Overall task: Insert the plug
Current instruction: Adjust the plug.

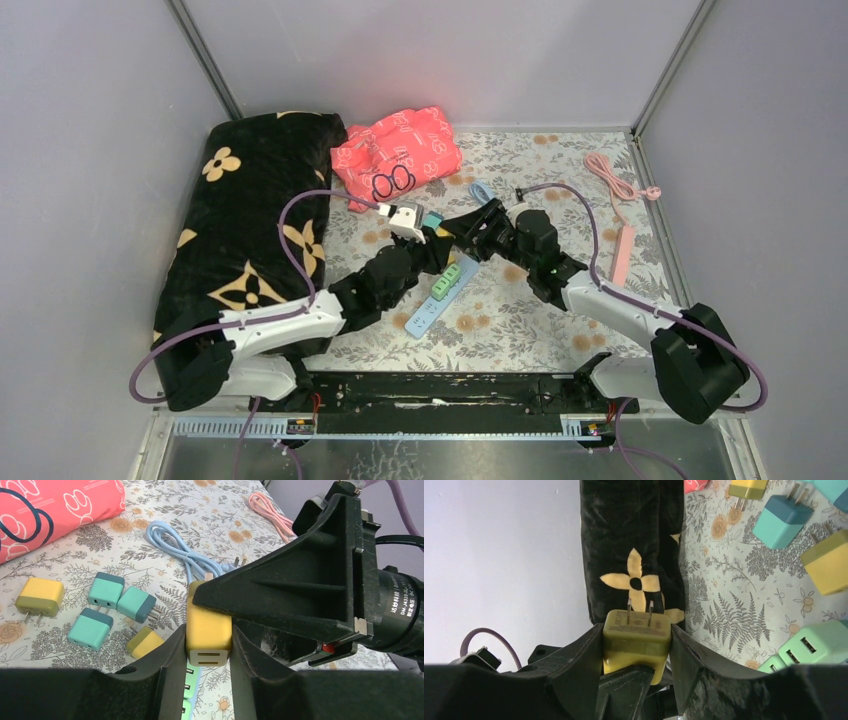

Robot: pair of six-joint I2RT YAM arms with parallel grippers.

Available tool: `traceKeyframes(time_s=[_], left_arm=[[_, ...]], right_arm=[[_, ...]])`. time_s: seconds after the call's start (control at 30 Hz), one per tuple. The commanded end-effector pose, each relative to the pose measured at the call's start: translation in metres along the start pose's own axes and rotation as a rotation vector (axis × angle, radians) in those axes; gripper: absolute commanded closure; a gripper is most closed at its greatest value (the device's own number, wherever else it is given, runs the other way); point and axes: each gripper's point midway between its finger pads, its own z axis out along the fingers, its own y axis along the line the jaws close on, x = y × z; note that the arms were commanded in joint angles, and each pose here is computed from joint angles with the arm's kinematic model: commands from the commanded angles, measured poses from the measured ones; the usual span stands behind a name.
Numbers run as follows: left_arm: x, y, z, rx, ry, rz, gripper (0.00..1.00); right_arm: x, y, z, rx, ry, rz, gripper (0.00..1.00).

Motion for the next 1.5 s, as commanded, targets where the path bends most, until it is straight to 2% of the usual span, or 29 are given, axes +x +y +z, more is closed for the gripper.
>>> traceKeyframes(time_s=[0.0,0.27,0.47,0.53,0.67,0.9,1.03,1.2,1.47], left_arm=[[-0.008,0.012,-0.011,-0.031,-0.006,0.016,0.92],[0.001,0.009,-0.028,0.018,0.131,0.102,0.92],[0.007,0.012,-0.047,0.066,0.259,0.137,0.92],[0.008,0.014,-0.053,0.093,0.312,0.137,0.92],[0.005,0.02,-0.065,0.119,0.423,0.13,0.92],[-0.006,0.021,-0.076,0.185,0.563,0.073,0.92],[-0.008,0.02,-0.083,0.196,0.639,0.047,0.92],[-0.015,0.01,-0.09,0.247,0.676,0.037,0.91],[-0.017,-0.003,-0.091,0.31,0.71,-0.001,0.9]], right_arm=[[-0.015,0.024,-0.008,-0.048,-0.061,-0.123,0.42],[-0.012,0.016,-0.018,0.025,-0.025,-0.293,0.25],[0.005,0.024,-0.018,-0.048,0.116,-0.414,0.18],[0.012,0.031,-0.019,-0.101,0.179,-0.497,0.17],[0.023,0.034,-0.026,-0.181,0.275,-0.761,0.13],[0.043,0.033,-0.039,-0.337,0.428,-1.034,0.09],[0.049,0.035,-0.047,-0.468,0.405,-1.218,0.09],[0.061,0.035,-0.057,-0.631,0.342,-1.567,0.09],[0.07,0.04,-0.053,-0.692,0.201,-1.829,0.12]])
